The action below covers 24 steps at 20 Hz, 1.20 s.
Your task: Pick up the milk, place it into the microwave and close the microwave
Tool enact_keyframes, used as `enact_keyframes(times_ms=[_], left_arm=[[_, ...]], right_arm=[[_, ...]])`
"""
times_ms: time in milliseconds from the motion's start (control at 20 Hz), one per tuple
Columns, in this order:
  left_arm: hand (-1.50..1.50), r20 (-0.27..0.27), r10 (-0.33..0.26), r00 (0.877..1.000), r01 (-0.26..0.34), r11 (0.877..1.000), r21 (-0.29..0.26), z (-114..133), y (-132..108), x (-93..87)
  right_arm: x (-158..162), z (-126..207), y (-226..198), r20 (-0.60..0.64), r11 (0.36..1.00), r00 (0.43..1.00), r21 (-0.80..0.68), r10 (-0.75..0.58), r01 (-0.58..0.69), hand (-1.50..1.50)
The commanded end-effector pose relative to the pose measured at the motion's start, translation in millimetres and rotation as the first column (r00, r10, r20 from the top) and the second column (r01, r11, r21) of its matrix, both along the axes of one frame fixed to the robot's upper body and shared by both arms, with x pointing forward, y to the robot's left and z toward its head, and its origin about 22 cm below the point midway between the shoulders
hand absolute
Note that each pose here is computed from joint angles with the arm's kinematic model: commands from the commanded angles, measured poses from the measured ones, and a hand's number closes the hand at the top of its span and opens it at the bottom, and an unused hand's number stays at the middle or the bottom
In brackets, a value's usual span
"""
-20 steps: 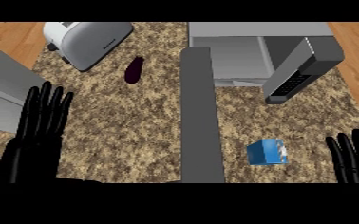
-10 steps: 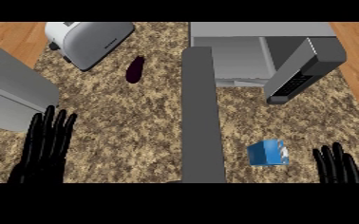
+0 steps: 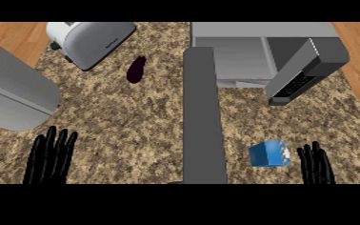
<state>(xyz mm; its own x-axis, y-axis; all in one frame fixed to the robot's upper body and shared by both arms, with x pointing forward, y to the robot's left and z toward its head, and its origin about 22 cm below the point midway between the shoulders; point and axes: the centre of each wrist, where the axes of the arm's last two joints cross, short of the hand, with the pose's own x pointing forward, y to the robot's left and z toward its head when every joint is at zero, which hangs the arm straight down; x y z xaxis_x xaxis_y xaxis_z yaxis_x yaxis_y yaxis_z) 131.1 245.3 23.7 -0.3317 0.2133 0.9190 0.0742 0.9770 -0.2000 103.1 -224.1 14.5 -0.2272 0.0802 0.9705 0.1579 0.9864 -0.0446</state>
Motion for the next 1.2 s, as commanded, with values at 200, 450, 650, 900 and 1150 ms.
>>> enact_keyframes(times_ms=[200,450,650,900,1150], left_arm=[[-1.5,-0.001,0.015,1.0,-0.015,1.0,0.013,0.0,13.9,-19.8],[-1.5,-0.006,0.011,1.0,-0.011,1.0,0.004,3.6,-4.5,-9.9],[-1.5,-0.001,-0.003,1.0,0.003,1.0,0.001,-0.7,21.1,-9.7],[-1.5,0.015,0.025,1.0,-0.024,1.0,-0.011,-9.1,20.7,-22.6],[-1.5,0.003,0.019,1.0,-0.02,1.0,0.007,-27.4,12.6,-21.3]], right_arm=[[8.5,-53.1,-11.1,-0.035,0.992,0.992,-0.016,-0.122,0.121,-1.5],[22.7,-78.8,-54.8,-0.063,0.986,0.984,-0.027,-0.165,0.164,-1.5],[28.6,-105.2,-38.3,-0.071,0.988,0.986,-0.043,-0.152,0.149,-1.5],[35.1,-124.8,-43.6,-0.047,0.988,0.987,-0.045,-0.153,0.15,-1.5],[40.6,-146.1,-53.9,-0.047,0.986,0.987,-0.075,-0.152,0.148,-1.5]])
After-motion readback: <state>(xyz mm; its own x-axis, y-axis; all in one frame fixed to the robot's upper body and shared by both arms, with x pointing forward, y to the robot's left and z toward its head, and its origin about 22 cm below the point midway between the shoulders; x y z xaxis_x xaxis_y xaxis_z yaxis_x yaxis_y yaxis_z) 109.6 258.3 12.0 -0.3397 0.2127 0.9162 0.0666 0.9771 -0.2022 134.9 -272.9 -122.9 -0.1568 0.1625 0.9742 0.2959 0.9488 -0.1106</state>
